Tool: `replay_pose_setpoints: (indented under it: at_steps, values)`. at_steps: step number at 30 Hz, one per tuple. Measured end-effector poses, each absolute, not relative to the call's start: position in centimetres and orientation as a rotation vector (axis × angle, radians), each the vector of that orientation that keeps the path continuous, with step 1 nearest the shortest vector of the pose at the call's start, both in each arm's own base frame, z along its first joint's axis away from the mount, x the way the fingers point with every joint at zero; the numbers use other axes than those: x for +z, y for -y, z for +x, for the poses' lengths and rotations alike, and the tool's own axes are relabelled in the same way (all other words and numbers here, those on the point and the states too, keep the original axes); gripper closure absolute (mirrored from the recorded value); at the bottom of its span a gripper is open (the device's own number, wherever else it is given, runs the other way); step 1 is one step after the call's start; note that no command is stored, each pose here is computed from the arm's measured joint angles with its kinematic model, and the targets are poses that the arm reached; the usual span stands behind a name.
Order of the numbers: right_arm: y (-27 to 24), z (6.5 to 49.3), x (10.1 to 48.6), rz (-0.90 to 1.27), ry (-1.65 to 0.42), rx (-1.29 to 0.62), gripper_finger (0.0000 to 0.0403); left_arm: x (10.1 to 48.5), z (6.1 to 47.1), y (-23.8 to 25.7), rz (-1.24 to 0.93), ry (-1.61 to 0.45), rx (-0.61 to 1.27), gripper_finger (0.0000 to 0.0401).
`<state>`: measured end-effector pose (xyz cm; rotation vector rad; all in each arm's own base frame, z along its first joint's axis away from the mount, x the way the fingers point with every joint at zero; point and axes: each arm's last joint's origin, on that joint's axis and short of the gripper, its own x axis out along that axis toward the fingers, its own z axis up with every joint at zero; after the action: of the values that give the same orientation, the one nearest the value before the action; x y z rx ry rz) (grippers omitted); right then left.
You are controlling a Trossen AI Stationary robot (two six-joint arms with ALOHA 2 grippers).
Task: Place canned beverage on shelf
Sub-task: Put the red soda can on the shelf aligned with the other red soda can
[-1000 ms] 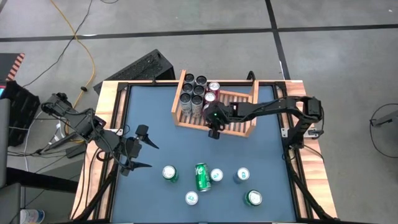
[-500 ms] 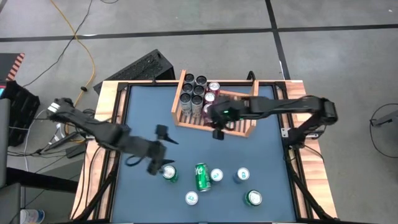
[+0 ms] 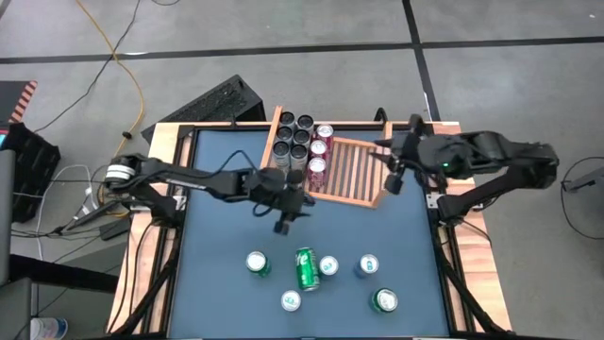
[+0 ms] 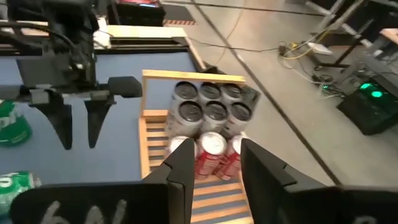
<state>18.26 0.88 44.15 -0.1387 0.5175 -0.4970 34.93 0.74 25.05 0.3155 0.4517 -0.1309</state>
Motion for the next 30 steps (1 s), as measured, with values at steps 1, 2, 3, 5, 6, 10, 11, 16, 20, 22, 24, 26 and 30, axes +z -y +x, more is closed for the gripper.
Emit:
replay_pose_setpoints:
  at_steps: [1, 2, 3, 5, 6, 10, 11, 16, 20, 22, 24, 26, 30]
  values:
    - [-1.0, 17.9, 44.3, -0.141, -0.513, -0.499, 0.0288, 24.7, 35.3, -1.2, 0.293, -0.442, -0.113, 0.0290]
    - [-1.0, 17.6, 44.4, -0.142, -0.504, -0.501, 0.0291, 24.4, 35.5, -1.6, 0.274, -0.441, -0.097, 0.0313]
    - [-1.1, 17.4, 44.5, -0.144, -0.496, -0.505, 0.0293, 24.1, 35.7, -1.9, 0.264, -0.453, -0.088, 0.0335]
    - [-1.2, 17.1, 44.6, -0.144, -0.488, -0.497, 0.0295, 23.5, 36.0, -2.3, 0.268, -0.464, -0.068, 0.0377]
    - [-1.3, 17.1, 44.6, -0.144, -0.487, -0.494, 0.0295, 23.1, 36.1, -2.3, 0.278, -0.481, -0.062, 0.0389]
    - [-1.4, 17.9, 44.1, -0.156, -0.520, -0.492, 0.0296, 21.3, 36.8, -2.5, 0.323, -0.533, -0.021, 0.0396]
    - [-1.4, 18.1, 43.9, -0.163, -0.535, -0.494, 0.0296, 21.0, 37.0, -2.5, 0.342, -0.531, -0.017, 0.0399]
    - [-1.5, 19.1, 42.6, -0.172, -0.619, -0.532, 0.0296, 19.1, 37.6, -4.2, 0.364, -0.566, 0.005, 0.0401]
    - [-1.7, 20.1, 41.0, -0.197, -0.676, -0.534, 0.0296, 19.0, 36.9, -6.3, 0.335, -0.472, 0.036, 0.0401]
    - [-1.7, 20.2, 40.3, -0.203, -0.699, -0.537, 0.0296, 18.7, 36.3, -7.3, 0.314, -0.438, 0.070, 0.0401]
    - [-1.7, 20.3, 39.8, -0.194, -0.708, -0.544, 0.0296, 18.6, 36.1, -7.7, 0.296, -0.408, 0.073, 0.0401]
    - [-1.7, 20.3, 39.5, -0.186, -0.712, -0.548, 0.0296, 18.4, 36.0, -7.7, 0.293, -0.414, 0.072, 0.0401]
    - [-1.7, 20.3, 39.5, -0.177, -0.710, -0.551, 0.0296, 18.3, 36.2, -6.8, 0.304, -0.427, 0.089, 0.0401]
